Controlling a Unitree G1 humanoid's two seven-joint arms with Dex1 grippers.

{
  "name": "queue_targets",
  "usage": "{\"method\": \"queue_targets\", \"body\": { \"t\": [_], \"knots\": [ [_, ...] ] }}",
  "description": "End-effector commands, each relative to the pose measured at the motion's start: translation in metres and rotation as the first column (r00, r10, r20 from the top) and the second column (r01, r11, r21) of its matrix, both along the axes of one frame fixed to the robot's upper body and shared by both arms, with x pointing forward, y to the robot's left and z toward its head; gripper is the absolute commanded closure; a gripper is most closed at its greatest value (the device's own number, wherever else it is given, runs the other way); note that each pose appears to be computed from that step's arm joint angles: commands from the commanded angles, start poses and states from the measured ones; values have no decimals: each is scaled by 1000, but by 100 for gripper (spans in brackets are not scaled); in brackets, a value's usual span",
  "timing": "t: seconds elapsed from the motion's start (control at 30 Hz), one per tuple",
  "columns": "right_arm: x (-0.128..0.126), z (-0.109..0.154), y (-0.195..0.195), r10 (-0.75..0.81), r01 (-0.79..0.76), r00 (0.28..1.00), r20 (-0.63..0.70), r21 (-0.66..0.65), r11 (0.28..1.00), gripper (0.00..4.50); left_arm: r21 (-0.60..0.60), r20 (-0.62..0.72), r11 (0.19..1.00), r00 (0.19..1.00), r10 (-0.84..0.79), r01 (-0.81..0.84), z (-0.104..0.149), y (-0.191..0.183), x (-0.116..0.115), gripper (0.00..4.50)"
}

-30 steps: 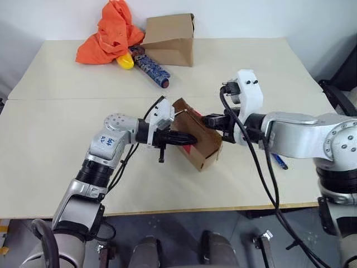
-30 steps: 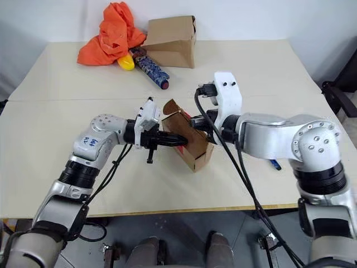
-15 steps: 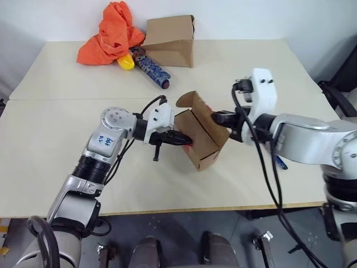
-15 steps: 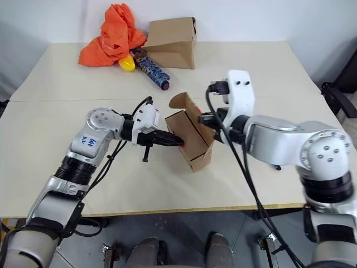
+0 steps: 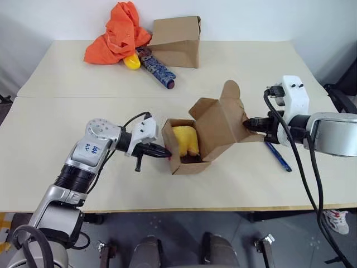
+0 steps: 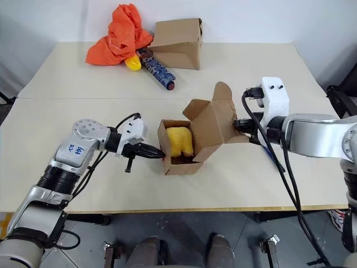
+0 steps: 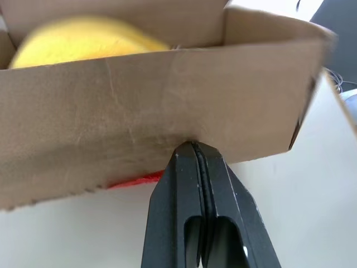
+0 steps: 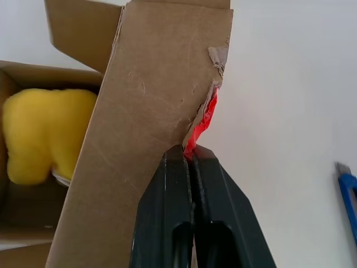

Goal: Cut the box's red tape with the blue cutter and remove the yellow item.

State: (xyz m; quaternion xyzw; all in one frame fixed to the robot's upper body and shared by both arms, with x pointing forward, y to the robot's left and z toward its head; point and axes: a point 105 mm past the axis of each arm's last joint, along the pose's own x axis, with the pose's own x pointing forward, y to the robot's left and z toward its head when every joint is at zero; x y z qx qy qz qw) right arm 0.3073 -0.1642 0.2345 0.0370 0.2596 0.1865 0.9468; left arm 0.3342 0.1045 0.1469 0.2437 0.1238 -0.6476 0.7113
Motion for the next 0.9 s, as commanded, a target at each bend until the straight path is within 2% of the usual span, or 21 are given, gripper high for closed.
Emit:
{"method": "queue_targets", "body": {
  "t": [0.03, 0.23, 0.37, 0.4, 0.5, 0.67, 0.83, 0.9],
  "knots": [
    [-5, -25, 8, 46, -46, 995, -92, 1, 999, 444, -20, 26, 999, 999, -32, 33, 3, -16, -1, 450],
    [-9, -41, 16, 70, -71, 988, -140, -1, 997, 444, -30, 13, 999, 1000, -13, 14, 0, -15, 3, 450],
    [-10, -36, 18, 93, -98, 990, -106, -40, 994, 444, -35, -6, 999, 1000, 4, -4, -1, -13, 6, 450],
    [-9, -35, 18, 101, -107, 991, -90, -63, 992, 425, -40, -8, 999, 1000, 11, -11, -1, -12, 7, 450],
    [-9, -39, 11, 127, -133, 990, -68, -97, 986, 348, -43, 0, 998, 999, 37, -37, -1, -10, 12, 390],
    [-6, -43, -2, 140, -147, 988, -64, -117, 982, 183, -38, 3, 998, 999, 42, -42, -2, -7, 13, 243],
    [2, -39, -19, 121, -126, 992, -36, -191, 974, 9, -39, 9, 998, 999, 50, -49, 0, -6, 13, 89],
    [3, -31, -25, 122, -120, 993, -5, -218, 969, 0, -39, 11, 998, 998, 55, -55, 1, -4, 13, 25]
  ]
}}
